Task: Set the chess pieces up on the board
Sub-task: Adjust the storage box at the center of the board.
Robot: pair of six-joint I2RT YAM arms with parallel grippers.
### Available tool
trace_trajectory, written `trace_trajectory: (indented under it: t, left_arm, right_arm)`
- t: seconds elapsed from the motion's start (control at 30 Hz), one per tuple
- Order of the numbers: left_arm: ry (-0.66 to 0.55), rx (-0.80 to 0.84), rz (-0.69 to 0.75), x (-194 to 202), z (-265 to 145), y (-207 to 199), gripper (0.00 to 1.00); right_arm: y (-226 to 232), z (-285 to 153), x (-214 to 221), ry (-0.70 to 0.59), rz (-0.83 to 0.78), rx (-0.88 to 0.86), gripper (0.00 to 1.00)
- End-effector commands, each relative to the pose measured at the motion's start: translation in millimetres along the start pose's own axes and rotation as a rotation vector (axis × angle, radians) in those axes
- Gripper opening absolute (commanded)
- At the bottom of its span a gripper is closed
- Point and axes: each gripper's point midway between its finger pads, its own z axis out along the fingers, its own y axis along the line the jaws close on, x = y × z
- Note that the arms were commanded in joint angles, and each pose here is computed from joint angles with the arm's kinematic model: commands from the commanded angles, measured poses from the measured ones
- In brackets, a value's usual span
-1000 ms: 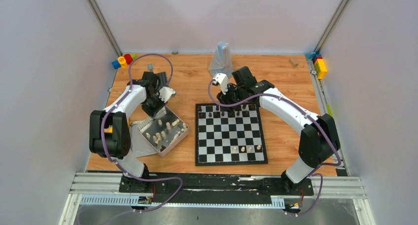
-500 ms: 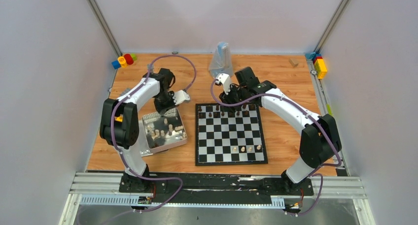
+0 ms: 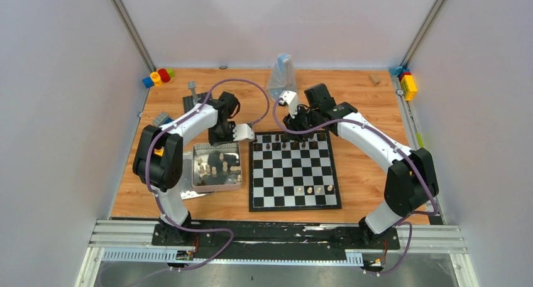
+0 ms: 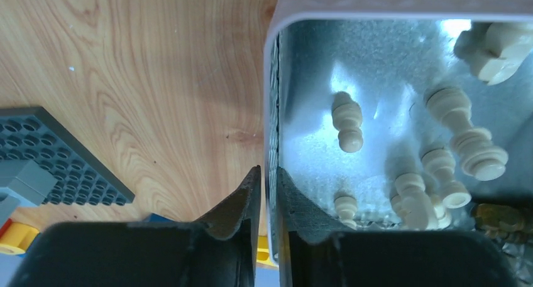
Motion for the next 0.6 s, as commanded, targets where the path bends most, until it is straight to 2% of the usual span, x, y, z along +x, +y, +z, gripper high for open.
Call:
trace_trajectory:
  t: [0.0,0.23,0.3,0.4,0.57]
  left_arm:
    - [-0.003,-0.047,0.01,-4,-2,5,0.27]
    - [-0.071,-0.23,-0.104,-6,-30,32,0.49]
    - [-0.112,-0.275,-0.158,-4,-45,38,0.57]
    - [-0.153,-0.336,-0.257,8,-65,40,0.76]
    - [-0.115,-0.38,-0.474,37,-74,21,0.86]
  right_arm:
    - [1,-13,-15,-0.071,-0.016,0.003,0.36]
    - [-1,-17,-16,-0.081,-0.003,0.001,0.36]
    - [-2,-17,-15,-0.08,0.002,0.004,0.36]
    - [-4,-16,-14,-0.078,0.006,0.005,0.36]
    - [-5,-13,-12,-0.072,0.015,0.0,0.36]
